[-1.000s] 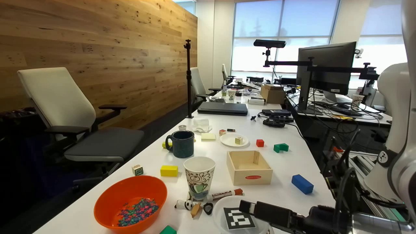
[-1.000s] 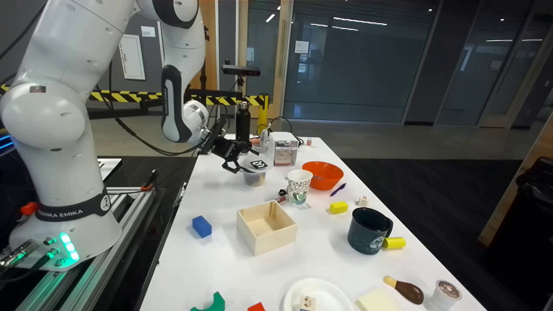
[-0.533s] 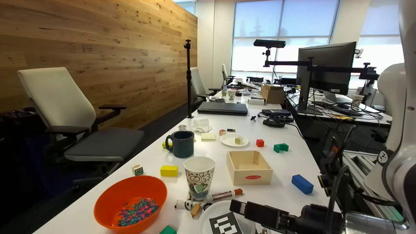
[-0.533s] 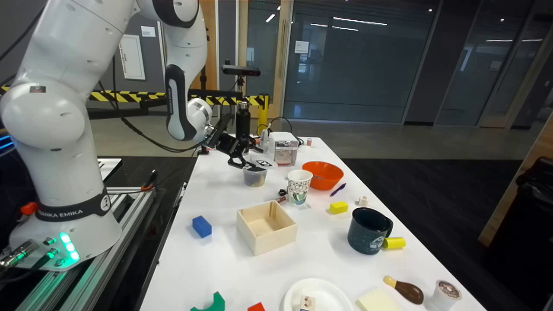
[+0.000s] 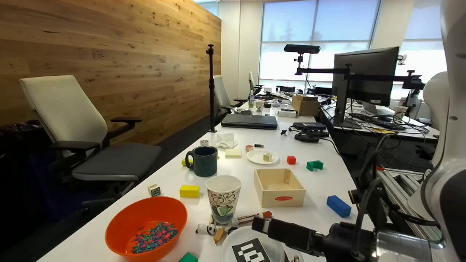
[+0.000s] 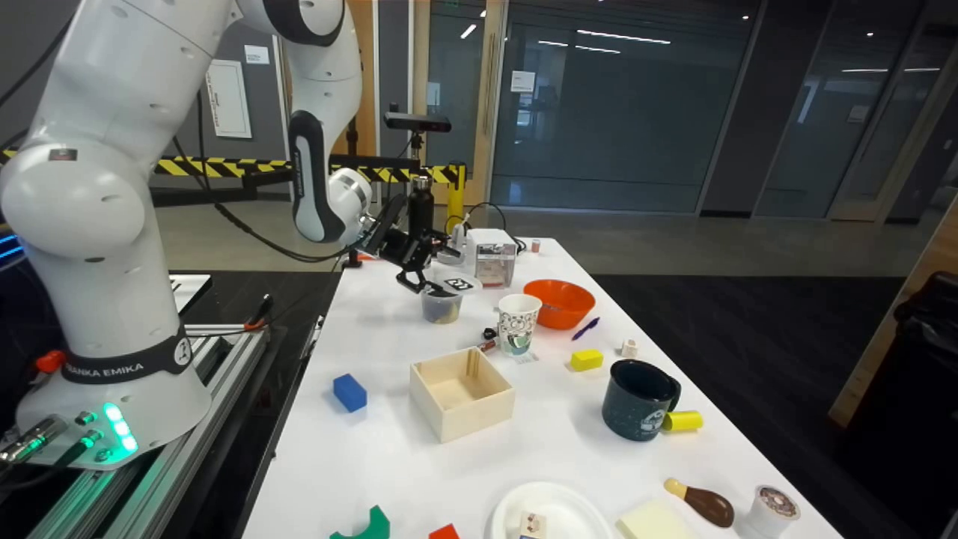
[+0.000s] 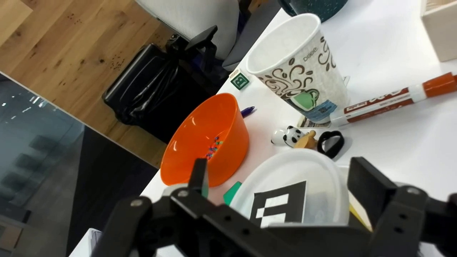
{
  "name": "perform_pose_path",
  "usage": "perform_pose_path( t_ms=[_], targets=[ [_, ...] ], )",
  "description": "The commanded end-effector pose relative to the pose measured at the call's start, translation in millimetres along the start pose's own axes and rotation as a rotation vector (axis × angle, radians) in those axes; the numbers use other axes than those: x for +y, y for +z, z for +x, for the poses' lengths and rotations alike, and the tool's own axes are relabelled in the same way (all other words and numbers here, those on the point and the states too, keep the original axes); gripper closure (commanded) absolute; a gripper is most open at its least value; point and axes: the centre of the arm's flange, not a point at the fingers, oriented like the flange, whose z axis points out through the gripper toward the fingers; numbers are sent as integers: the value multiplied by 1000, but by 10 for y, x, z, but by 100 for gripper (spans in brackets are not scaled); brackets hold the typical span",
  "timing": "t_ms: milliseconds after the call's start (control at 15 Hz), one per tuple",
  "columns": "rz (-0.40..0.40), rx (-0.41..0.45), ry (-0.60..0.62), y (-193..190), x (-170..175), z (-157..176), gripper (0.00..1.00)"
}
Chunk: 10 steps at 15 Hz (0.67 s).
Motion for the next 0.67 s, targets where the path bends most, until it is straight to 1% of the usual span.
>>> perform_pose_path(
  t_ms=[0,533,600],
  targets=[
    [-9,-8,-21,15,188,-171,0],
    [-9,-28,-14,26,322,-267,0],
    [-15,-10,4,16,337,-276,0]
  ],
)
